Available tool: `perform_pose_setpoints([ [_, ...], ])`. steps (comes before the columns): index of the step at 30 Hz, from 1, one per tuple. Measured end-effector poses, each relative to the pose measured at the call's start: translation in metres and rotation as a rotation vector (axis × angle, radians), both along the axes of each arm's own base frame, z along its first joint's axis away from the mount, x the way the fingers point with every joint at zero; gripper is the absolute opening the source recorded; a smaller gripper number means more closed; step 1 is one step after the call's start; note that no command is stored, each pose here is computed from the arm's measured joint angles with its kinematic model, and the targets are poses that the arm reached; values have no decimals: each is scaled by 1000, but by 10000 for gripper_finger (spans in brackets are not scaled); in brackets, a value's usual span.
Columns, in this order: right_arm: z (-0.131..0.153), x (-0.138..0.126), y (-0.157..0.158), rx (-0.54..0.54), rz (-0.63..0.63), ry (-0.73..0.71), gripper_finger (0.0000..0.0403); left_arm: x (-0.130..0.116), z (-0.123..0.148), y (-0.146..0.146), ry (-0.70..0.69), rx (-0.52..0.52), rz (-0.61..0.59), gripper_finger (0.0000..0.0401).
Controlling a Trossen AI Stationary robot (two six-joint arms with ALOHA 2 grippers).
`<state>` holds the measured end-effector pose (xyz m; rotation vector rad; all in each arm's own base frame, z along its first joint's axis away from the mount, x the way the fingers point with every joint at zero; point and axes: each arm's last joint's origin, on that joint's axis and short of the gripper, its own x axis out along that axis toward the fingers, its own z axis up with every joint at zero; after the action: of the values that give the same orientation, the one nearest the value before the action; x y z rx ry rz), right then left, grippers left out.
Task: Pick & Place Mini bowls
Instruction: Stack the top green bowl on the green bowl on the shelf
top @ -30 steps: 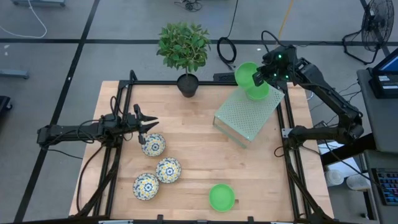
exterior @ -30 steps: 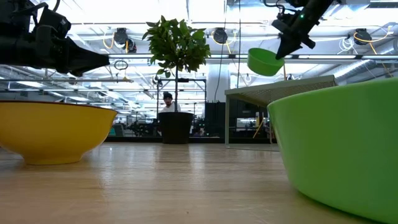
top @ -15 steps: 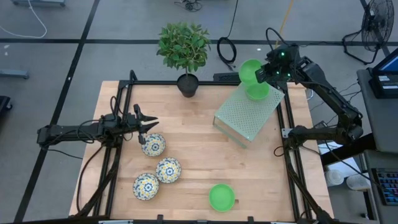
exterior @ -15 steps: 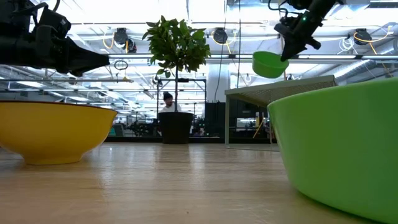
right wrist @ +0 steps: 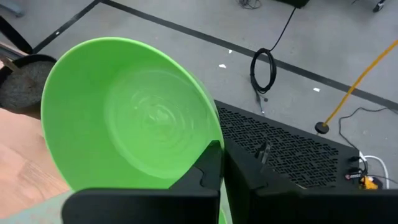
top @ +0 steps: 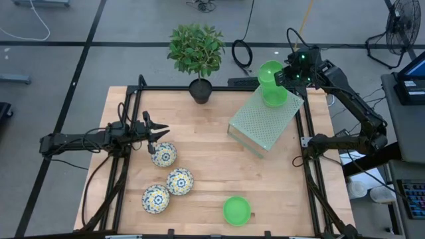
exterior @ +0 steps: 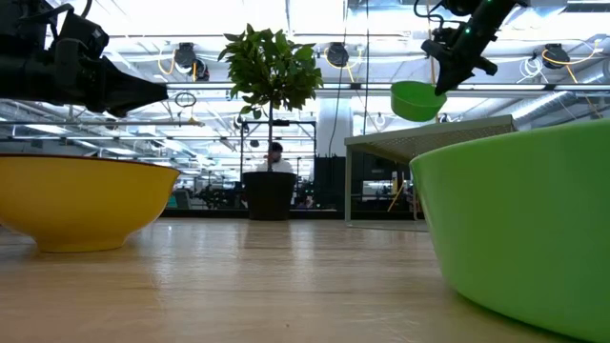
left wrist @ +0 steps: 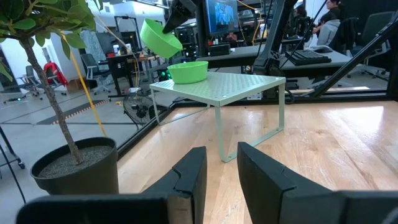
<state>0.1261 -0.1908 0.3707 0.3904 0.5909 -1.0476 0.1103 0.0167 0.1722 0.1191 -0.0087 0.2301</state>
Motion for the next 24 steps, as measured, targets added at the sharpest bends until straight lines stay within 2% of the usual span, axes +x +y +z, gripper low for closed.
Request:
perform_pose_setpoints([
  [17, -12, -7, 10, 154, -17, 79, 0, 0, 0, 0, 0, 0, 0, 93],
  [24, -10, -12, 19, 180, -26, 83, 0, 0, 0, 0, 0, 0, 0, 93],
])
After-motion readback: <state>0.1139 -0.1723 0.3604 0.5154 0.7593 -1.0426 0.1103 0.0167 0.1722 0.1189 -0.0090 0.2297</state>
